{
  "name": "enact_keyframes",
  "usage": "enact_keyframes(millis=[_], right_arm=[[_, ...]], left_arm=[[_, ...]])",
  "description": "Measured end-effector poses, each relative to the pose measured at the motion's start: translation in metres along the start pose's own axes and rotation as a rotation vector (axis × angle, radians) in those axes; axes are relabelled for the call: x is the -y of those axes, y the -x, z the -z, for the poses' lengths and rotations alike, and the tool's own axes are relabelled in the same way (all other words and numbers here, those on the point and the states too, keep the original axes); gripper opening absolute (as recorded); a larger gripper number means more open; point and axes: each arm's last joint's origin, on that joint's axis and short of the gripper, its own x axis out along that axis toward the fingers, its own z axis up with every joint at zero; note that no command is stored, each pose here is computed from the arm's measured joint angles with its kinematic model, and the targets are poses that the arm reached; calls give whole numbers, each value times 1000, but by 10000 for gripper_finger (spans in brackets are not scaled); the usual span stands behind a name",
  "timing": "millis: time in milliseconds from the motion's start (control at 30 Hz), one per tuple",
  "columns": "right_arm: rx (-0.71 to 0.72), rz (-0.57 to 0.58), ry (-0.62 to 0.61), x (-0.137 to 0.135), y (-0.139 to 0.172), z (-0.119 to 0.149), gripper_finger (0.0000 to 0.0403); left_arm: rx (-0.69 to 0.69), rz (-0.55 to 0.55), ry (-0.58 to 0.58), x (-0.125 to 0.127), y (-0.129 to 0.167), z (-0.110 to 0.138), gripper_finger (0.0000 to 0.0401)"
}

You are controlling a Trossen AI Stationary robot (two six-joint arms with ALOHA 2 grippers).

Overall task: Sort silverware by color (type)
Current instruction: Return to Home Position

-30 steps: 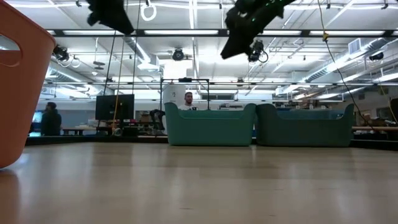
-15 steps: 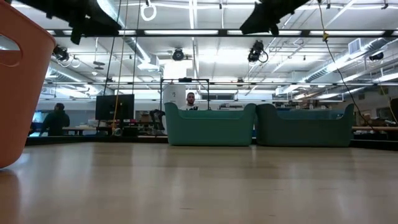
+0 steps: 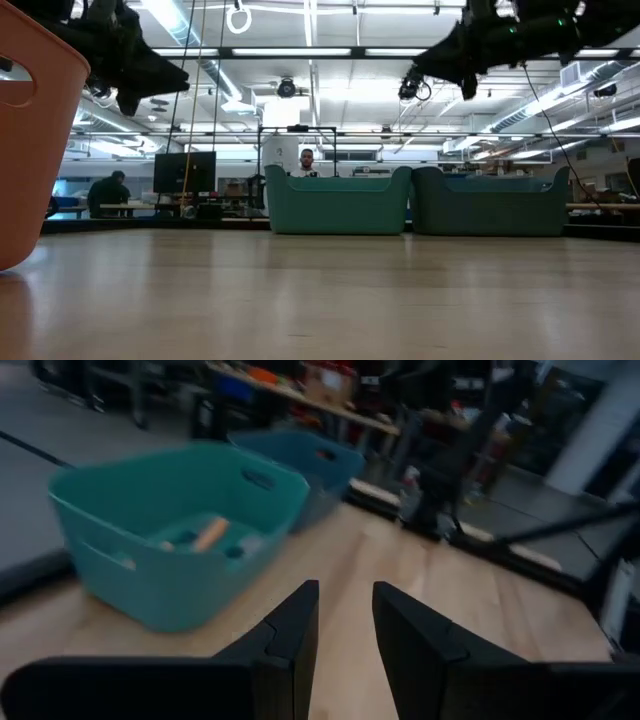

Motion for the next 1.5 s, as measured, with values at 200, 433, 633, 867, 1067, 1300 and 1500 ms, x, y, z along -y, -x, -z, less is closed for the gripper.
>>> enact_keyframes(millis=[200,433,633,867,1067,1300,1500], right_arm=[[-4,-117,-118,1,8,42,106],[5,-206,-97,-1,12,65,106],[-34,-197,-107,1,15,79,106],[-70,-188,-112,4,18,92,106],[-77,-186,-146,6,24,108,106],[-50,-176,-176,10,34,126,106],[-20,-101,-270,13,36,129,106]], left_arm=[[-84,74,-34,-3,-4,21,107],[-136,144,-112,-5,-6,36,107],[-150,143,-124,-9,-8,50,107],[-185,133,-123,-13,-8,63,107],[-190,132,-119,-13,-8,64,107],[-237,119,-121,-15,-8,69,107],[-231,95,-17,-15,-8,68,107]])
